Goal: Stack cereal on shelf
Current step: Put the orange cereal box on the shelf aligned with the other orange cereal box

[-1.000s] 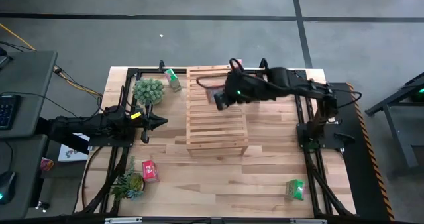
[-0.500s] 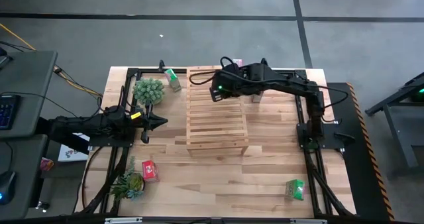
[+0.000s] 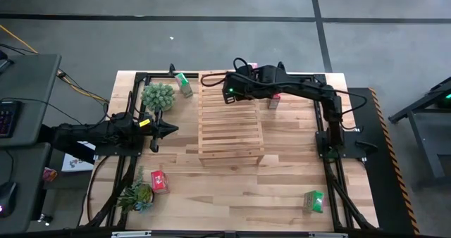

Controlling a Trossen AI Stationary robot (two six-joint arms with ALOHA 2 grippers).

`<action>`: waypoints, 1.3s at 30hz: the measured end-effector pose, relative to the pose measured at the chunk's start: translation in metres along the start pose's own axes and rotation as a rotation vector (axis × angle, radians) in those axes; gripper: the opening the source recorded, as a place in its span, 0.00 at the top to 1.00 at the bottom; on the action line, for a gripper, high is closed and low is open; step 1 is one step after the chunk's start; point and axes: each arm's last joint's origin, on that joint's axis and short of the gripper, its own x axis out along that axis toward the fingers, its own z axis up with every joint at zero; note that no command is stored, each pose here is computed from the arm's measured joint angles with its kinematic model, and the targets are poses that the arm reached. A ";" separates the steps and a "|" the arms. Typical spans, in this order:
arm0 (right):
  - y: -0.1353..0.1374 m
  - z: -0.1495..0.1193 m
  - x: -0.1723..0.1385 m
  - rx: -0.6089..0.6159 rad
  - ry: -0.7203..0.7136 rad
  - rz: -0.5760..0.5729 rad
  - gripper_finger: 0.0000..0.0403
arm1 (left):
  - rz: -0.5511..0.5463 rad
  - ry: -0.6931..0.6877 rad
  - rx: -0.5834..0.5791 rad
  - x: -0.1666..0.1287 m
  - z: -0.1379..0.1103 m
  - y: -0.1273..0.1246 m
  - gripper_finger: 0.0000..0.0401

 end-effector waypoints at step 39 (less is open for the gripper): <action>0.004 0.012 0.001 0.037 -0.128 0.031 0.45 | 0.000 -0.001 0.000 0.000 0.000 0.000 1.00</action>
